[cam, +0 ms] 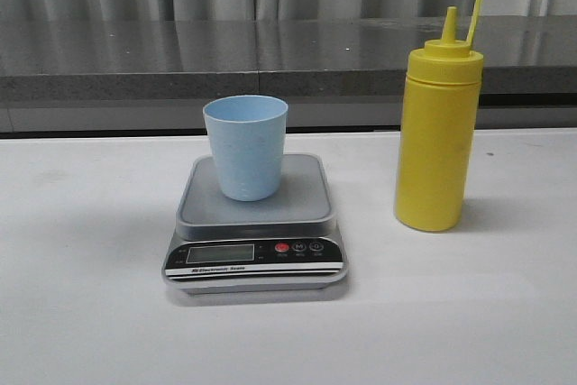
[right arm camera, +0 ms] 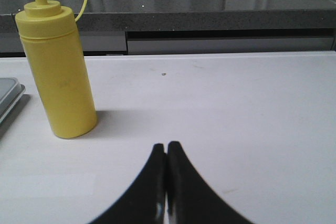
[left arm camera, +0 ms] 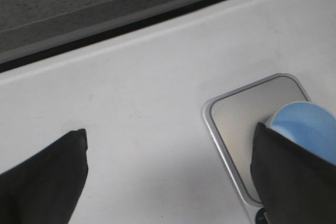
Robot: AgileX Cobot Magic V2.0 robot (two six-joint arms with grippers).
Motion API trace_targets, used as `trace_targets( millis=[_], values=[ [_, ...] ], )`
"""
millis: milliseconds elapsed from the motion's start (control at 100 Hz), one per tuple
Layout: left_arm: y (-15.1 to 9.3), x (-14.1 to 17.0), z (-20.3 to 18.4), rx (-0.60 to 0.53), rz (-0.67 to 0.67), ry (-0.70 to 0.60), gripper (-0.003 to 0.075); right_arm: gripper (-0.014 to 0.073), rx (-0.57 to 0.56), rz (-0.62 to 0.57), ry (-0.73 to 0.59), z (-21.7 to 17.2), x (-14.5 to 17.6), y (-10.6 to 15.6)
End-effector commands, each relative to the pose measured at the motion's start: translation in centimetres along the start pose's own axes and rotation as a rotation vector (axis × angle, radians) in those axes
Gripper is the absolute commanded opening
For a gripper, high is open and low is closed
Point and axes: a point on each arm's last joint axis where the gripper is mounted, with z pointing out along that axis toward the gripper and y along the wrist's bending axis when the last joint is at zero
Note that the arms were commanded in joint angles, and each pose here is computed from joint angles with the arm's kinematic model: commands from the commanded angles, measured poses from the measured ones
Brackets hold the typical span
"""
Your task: Pour seasoning into cup on scale with both arms
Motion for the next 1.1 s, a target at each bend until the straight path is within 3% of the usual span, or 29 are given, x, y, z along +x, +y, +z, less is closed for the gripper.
trace_targets(
  millis=[0, 170, 330, 740, 1090],
  values=[
    [1.2, 0.3, -3.2, -0.031, -0.049, -0.162, 0.0603, -0.0067, -0.007, -0.018, -0.124, -0.4, -1.6, 0.1],
    [3.4, 5.0, -5.8, -0.113, -0.124, -0.302, 0.0603, -0.0067, -0.007, -0.018, -0.124, -0.4, -1.6, 0.1],
    [4.0, 10.0, -7.7, -0.174, -0.152, -0.426, 0.0603, -0.0067, -0.007, -0.018, -0.124, -0.4, -1.6, 0.1],
    [1.5, 21.5, -12.4, -0.197, -0.143, -0.650, 0.0603, -0.0067, -0.007, -0.018, -0.124, -0.4, -1.6, 0.1],
    [0.6, 26.1, -13.4, -0.201, -0.128, -0.771, 0.0598, -0.0067, -0.007, -0.018, -0.124, -0.4, -1.6, 0.1]
  ],
)
